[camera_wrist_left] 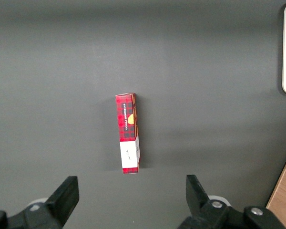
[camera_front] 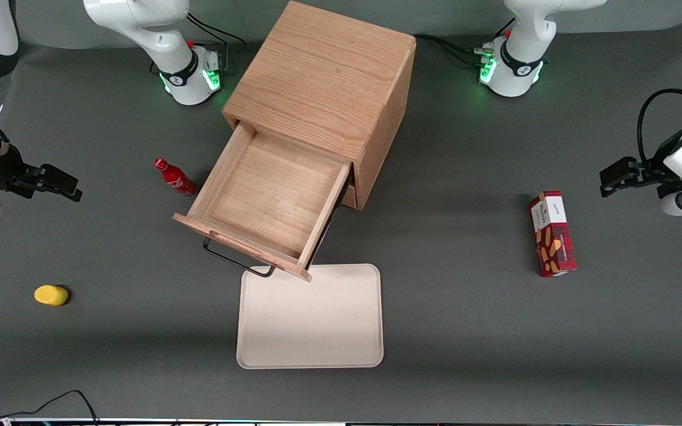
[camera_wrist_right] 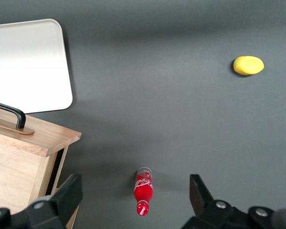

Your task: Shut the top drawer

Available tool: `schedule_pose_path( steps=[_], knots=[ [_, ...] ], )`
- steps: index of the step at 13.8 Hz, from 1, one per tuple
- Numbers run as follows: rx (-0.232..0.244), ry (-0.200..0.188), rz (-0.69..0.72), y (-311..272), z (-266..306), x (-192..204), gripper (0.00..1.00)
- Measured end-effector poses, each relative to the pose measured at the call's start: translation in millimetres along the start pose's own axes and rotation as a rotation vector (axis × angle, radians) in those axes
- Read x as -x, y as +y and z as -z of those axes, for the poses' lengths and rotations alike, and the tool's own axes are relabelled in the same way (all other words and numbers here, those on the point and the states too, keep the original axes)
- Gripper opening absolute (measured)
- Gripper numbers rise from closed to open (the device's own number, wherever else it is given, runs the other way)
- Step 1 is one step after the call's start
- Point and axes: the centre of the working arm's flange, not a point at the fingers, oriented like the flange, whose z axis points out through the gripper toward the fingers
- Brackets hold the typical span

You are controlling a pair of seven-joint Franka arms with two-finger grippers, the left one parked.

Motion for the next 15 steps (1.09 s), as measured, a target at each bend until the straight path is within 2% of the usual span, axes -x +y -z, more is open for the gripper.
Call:
schedule_pose_path(
  steps=[8,15],
  knots=[
    [-0.001,0.011,0.0,0,5,-1,1.0],
    [-0.009,0.063,0.03,-20,25,-14,1.0]
  ],
)
